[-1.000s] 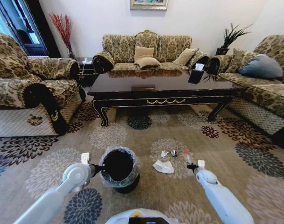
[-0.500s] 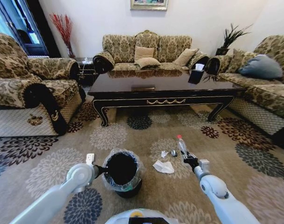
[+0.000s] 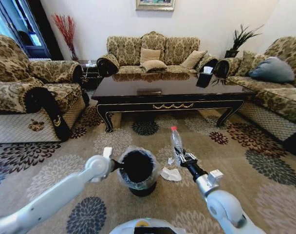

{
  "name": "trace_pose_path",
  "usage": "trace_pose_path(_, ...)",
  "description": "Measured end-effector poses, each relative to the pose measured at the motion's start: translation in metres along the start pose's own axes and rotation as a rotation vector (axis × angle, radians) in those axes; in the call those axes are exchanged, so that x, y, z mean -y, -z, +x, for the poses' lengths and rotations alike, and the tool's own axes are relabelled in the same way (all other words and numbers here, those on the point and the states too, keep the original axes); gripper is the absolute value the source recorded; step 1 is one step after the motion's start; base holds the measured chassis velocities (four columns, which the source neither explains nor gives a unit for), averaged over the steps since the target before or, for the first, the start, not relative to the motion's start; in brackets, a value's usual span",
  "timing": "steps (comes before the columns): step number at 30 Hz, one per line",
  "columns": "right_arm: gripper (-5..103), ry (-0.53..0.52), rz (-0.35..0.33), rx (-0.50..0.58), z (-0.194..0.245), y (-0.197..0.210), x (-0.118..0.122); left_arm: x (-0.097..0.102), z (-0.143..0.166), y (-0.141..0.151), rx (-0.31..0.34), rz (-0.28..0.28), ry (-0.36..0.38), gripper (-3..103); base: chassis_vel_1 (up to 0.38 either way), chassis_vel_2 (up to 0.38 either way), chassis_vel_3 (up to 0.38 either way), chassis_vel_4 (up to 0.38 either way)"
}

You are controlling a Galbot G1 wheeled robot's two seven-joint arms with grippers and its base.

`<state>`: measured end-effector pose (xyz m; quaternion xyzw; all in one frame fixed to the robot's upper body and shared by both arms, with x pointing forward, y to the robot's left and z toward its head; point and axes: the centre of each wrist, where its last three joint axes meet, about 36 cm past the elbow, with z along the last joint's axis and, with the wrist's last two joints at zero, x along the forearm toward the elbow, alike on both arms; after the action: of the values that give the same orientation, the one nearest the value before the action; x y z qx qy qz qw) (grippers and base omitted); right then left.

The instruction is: Move to the front of the table and pick up the trash from the floor, then place it into the trash bin.

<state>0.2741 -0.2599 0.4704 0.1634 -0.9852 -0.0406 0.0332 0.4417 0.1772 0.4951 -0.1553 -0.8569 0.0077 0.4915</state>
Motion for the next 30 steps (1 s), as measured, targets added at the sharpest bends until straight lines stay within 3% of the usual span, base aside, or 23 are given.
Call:
trace_pose_path(6,22,0.04,-0.02,0.025,0.009,0.002,-0.017,0.031,-0.015,0.017,-0.005,-0.065,-0.019,0,0.0,0.0,0.0,0.0)
trace_pose_path(10,22,0.066,-0.028,0.033,0.01,-0.001,-0.024,0.04,-0.022,0.02,-0.008,-0.087,-0.019,0,0.0,0.0,0.0,0.0)
trace_pose_path(20,22,0.083,-0.072,0.019,0.001,-0.014,-0.033,0.063,-0.025,0.012,-0.025,-0.123,-0.072,0,0.0,0.0,0.0,0.0)
trace_pose_path(28,21,0.105,-0.069,-0.016,0.001,-0.028,-0.044,0.069,-0.028,0.016,-0.02,-0.117,-0.085,0,0.0,0.0,0.0,0.0)
trace_pose_path(30,32,0.114,-0.07,-0.025,0.002,-0.03,-0.047,0.07,-0.028,0.018,-0.018,-0.115,-0.088,0,0.0,0.0,0.0,0.0)
